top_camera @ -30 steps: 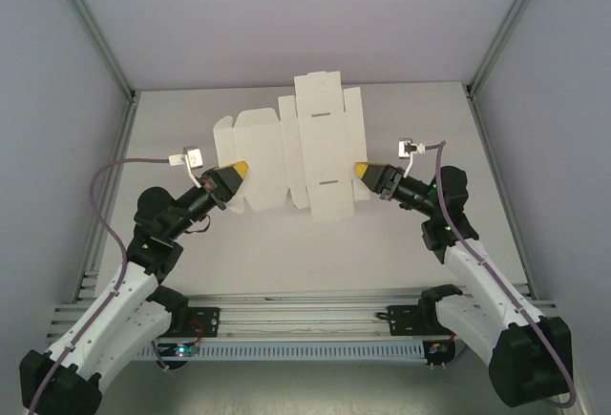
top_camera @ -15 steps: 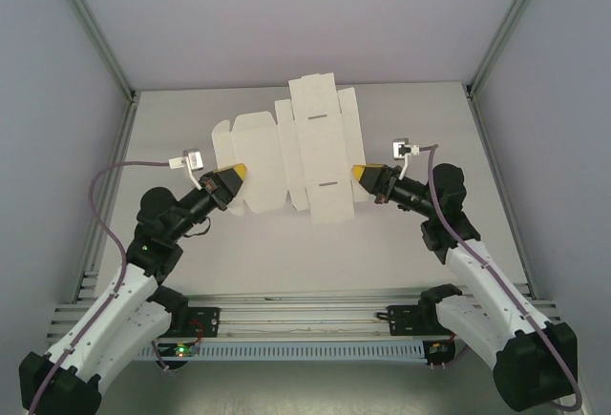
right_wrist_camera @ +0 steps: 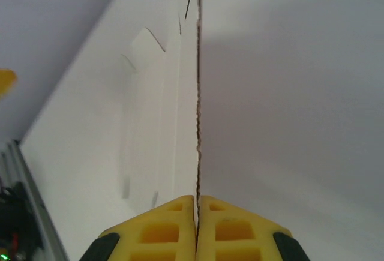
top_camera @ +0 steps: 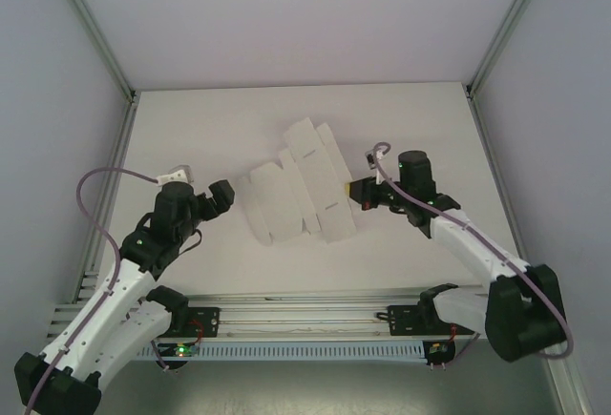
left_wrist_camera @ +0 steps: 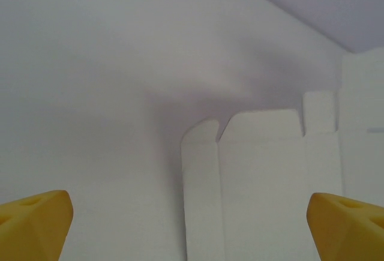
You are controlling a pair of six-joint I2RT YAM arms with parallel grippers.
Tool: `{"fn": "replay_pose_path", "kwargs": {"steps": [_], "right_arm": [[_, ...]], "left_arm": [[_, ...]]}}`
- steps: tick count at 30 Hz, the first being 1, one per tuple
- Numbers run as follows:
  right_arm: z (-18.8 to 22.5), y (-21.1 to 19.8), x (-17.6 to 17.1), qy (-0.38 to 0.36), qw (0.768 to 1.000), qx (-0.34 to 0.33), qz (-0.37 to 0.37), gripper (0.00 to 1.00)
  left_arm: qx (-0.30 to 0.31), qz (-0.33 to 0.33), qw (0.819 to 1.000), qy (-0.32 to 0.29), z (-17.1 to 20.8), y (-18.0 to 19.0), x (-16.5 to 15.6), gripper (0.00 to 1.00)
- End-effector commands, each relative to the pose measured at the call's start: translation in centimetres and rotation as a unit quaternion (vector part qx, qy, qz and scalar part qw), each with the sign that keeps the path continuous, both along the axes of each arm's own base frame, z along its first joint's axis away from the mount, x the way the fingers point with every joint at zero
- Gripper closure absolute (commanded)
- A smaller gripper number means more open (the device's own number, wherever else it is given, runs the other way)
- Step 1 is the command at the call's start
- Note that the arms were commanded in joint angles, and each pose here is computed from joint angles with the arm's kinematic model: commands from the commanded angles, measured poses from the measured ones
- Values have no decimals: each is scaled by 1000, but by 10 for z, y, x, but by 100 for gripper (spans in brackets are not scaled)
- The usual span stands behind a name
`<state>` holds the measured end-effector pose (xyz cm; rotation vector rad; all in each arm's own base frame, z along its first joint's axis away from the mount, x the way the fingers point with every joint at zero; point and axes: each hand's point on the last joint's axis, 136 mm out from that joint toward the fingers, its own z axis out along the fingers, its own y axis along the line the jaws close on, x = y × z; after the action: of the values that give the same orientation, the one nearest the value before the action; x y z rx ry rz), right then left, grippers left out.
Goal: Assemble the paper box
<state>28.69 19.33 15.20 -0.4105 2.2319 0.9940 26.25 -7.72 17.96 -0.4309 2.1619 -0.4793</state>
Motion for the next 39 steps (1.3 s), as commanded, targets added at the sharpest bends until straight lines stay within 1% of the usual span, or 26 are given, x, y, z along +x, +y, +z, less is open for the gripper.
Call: {"fn": "replay_pose_path", "kwargs": {"steps": [1,4,6,9,12,15,20,23,26,28,30,32,33,34,36,38,39], "right_arm": [[-6,2,9,-55,994,-90,37,100],[-11,6,20,-97,984,-138,62,100],[-11,8,27,-145,971,-170,81,100],[-17,15,33,-230,938,-228,125,100],[-23,22,37,-285,903,-285,152,100],[-26,29,43,-310,879,-325,161,100],[-32,36,49,-370,829,-385,167,100],[-42,41,47,-379,812,-397,198,100],[-50,45,48,-375,805,-405,217,100],[-52,48,48,-374,804,-403,229,100],[-53,53,46,-380,797,-398,248,100],[-53,56,43,-380,794,-392,267,100],[-53,57,43,-380,792,-390,278,100],[-54,59,40,-381,785,-388,296,100],[-55,59,40,-380,779,-389,311,100],[-53,61,42,-384,777,-387,316,100],[-52,61,42,-385,777,-382,319,100]], "left_arm": [[36,6,999,13,-5,8,-3,0],[34,-5,999,14,-5,3,1,0],[34,-12,999,17,-7,-1,4,0],[35,-22,999,25,-9,-5,8,0],[36,-28,998,34,-12,-9,12,0],[36,-30,998,38,-14,-11,15,0],[41,-37,998,37,-13,-14,20,0],[37,-80,996,20,-3,-29,26,0],[47,-137,989,1,6,-48,34,0],[82,-182,980,-9,12,-59,41,0],[127,-226,966,-16,16,-67,50,0],[167,-235,957,-26,19,-67,64,0],[183,-262,947,-29,17,-72,67,0],[193,-294,936,-27,14,-79,67,0],[205,-353,913,-16,7,-91,65,0],[223,-365,904,-10,1,-93,73,0],[228,-383,895,-8,-2,-97,75,0]]}}
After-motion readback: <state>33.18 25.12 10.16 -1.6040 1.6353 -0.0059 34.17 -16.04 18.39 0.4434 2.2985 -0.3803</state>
